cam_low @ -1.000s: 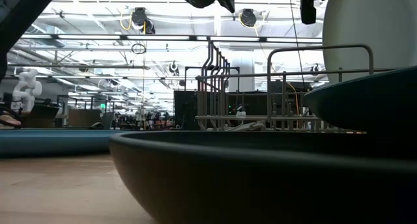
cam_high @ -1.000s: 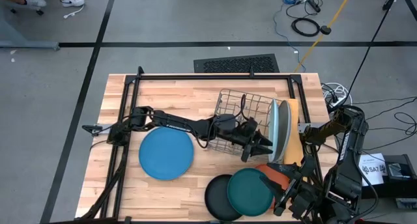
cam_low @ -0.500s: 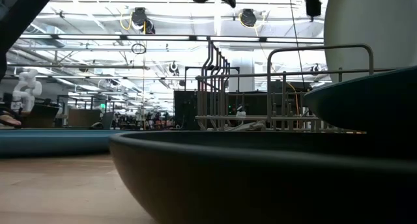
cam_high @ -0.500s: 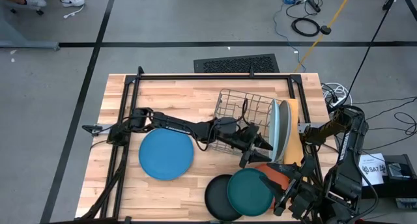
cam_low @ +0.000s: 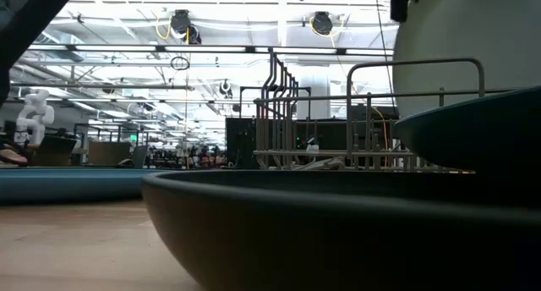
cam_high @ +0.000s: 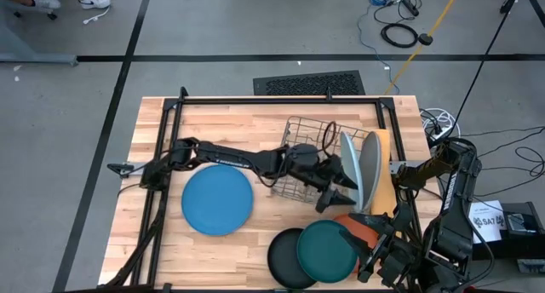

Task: Sort dishes
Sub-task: Put the light blue plate into the dish rack

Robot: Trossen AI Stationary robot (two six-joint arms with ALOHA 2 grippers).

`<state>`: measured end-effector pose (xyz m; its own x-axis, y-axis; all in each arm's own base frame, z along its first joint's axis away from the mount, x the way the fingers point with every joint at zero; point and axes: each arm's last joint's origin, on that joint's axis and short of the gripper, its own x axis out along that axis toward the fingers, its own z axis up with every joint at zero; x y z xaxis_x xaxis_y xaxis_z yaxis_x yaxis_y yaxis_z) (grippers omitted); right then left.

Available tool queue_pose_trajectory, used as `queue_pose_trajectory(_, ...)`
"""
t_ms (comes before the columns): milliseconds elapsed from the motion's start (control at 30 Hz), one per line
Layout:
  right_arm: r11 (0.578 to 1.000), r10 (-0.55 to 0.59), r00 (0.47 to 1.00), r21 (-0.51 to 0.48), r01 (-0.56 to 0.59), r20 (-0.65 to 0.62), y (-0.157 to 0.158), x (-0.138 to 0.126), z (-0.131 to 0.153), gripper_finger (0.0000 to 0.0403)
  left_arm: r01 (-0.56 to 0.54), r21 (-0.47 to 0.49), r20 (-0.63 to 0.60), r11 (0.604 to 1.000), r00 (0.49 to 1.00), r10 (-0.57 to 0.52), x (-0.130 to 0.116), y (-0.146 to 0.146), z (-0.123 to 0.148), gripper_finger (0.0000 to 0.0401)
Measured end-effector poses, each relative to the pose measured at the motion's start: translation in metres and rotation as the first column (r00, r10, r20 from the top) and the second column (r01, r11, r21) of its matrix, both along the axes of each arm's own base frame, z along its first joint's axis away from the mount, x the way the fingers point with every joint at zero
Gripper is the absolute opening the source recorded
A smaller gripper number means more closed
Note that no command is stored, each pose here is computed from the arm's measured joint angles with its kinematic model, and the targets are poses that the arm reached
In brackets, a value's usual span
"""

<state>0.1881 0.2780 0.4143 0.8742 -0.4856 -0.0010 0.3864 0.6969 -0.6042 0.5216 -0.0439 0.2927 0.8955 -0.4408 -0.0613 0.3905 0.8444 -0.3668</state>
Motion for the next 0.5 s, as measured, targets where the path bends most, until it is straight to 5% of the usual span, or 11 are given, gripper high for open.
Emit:
queue_pose_trajectory(267,1.0,0.0,1.0,0.001,0.0,0.0,0.0,0.0,0.0,0.021,-0.048,-0.013,-0.012,0.999,0.999,0.048,0.001,0.021,0.0,0.0274)
queue_pose_trajectory(500,1.0,0.0,1.0,0.0,0.0,0.0,0.0,0.0,0.0,0.021,-0.194,-0.121,-0.072,0.973,0.98,0.187,0.003,0.038,0.0,0.0274)
